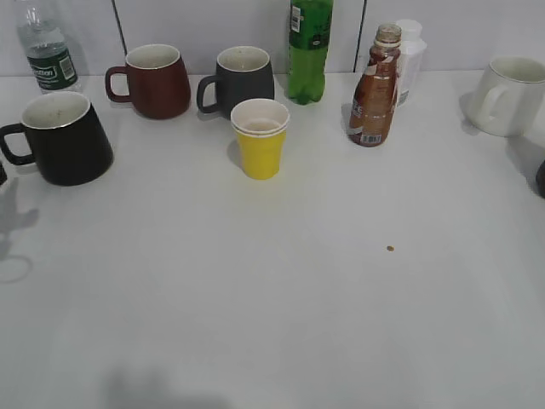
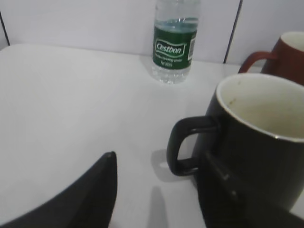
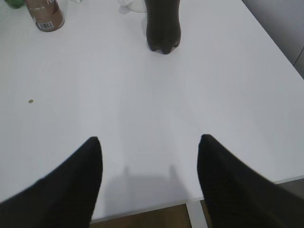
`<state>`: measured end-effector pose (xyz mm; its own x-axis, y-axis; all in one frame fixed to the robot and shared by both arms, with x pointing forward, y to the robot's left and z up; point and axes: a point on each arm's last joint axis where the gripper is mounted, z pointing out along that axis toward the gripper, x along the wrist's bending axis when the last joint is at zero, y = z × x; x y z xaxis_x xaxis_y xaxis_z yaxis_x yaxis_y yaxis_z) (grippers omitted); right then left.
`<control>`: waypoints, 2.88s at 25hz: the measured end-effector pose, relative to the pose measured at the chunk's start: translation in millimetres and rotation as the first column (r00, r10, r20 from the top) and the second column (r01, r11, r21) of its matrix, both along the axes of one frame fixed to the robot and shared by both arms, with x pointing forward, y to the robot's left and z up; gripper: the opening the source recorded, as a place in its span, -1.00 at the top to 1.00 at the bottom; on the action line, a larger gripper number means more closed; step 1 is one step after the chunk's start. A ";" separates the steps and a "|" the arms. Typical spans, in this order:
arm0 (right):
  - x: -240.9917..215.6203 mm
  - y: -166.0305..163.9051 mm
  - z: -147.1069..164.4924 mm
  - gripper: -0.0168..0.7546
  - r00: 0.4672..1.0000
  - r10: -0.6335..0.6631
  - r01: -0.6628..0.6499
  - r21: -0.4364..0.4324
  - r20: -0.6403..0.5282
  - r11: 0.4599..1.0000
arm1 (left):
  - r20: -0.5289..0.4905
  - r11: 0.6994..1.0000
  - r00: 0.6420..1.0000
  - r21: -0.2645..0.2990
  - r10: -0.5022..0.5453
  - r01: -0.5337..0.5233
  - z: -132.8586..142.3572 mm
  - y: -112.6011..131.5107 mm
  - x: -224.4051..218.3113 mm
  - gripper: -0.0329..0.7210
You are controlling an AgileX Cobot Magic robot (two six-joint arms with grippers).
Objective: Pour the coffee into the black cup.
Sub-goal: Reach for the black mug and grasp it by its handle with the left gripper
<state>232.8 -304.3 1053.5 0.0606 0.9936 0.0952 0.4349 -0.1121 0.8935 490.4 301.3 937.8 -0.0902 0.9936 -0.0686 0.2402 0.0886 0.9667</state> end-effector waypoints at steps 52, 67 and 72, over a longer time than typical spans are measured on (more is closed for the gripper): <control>0.0 0.0 0.0 -0.33 1.000 0.000 0.000 0.000 0.000 1.000 | 0.011 0.997 0.998 0.048 -0.058 0.058 -34.0 2.6 71.5 -0.34; 0.0 0.2 0.0 -0.33 1.000 0.001 -0.001 0.002 0.000 1.000 | 0.081 0.986 0.985 0.080 -0.153 0.146 -47.3 -5.4 112.8 0.80; 0.0 0.2 0.0 -0.33 1.000 0.001 -0.001 0.002 0.000 1.000 | 0.095 0.983 0.981 0.086 -0.169 0.161 -46.0 -6.7 113.0 0.80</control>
